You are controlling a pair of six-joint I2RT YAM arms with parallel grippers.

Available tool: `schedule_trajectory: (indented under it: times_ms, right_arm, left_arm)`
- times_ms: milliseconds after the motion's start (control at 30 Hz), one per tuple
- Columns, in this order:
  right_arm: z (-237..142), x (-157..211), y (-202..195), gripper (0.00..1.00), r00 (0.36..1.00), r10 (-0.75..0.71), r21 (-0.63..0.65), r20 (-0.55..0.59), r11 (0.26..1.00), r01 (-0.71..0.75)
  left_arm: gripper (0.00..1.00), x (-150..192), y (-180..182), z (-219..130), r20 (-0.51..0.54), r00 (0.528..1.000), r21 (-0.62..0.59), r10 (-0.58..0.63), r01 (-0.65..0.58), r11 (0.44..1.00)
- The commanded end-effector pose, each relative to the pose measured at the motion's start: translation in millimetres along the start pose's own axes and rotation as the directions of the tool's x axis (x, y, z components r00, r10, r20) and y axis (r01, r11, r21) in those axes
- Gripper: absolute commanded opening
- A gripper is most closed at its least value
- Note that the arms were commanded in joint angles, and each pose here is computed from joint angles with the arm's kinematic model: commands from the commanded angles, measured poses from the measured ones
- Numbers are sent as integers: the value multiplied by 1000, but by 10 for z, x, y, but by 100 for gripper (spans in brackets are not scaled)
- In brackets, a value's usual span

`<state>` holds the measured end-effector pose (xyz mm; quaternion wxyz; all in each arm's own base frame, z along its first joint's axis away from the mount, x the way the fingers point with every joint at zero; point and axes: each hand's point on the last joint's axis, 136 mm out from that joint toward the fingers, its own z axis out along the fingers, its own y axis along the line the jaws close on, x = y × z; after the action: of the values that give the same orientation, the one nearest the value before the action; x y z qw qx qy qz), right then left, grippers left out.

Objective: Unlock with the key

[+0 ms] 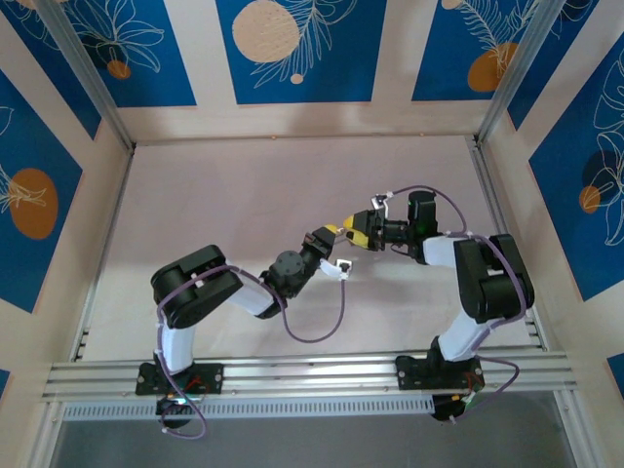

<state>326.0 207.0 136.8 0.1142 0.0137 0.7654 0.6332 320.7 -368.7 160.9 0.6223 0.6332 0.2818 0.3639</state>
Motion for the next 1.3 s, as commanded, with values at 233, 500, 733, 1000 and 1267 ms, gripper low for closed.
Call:
schedule_trajectory:
  times_ms: [233,500,733,1000,1267]
  right_arm:
    - [19,61,327,48,996,-77,-120,-53,990,70]
    - [-23,93,367,31,996,-69,-112,-59,992,62]
    - [-27,103,337,21,997,-52,-91,-57,995,47]
    - [-3,84,331,18,997,-49,-79,-53,996,45]
    - [-27,24,310,12,999,-39,-58,-29,998,37]
  left_arm:
    - [0,-33,137,5,1,999,-54,-33,33,998]
    - [0,-23,149,18,-6,1000,-57,-30,29,998]
    - [0,-26,146,19,-7,1000,-56,-18,17,998]
    - [0,-53,150,13,1,1000,-57,-10,11,998]
    - [0,-75,130,-14,4,1000,-50,-6,6,999]
